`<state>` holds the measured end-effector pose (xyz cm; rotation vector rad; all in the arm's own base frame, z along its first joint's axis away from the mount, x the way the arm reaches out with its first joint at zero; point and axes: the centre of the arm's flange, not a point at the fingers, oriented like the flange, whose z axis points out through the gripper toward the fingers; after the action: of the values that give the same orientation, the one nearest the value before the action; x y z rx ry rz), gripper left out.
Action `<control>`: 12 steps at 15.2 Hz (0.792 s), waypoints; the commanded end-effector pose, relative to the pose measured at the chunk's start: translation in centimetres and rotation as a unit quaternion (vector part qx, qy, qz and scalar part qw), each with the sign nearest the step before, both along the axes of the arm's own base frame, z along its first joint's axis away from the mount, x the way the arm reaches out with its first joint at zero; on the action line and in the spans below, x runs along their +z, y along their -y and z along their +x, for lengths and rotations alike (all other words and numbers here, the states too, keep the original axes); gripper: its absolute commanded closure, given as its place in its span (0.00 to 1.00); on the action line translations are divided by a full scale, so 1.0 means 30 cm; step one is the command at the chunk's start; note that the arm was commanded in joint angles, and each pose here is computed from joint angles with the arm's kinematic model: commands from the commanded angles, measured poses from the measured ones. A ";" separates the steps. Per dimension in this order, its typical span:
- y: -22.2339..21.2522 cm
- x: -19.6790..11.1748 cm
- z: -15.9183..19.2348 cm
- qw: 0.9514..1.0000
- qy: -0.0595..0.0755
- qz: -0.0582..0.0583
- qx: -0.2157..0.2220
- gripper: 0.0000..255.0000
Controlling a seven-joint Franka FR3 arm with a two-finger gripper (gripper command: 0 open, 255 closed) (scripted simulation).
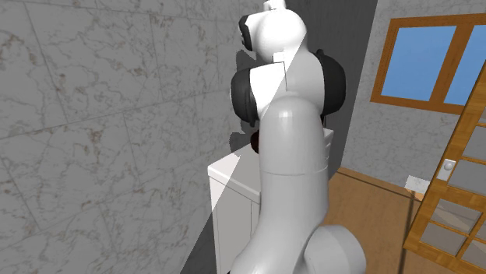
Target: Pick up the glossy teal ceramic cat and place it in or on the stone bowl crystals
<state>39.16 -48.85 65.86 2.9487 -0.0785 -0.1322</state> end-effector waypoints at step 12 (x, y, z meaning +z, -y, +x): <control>-0.003 -0.152 -0.001 1.000 0.001 -0.001 0.000 1.00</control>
<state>38.84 -48.86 62.19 2.9354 -0.0839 -0.1163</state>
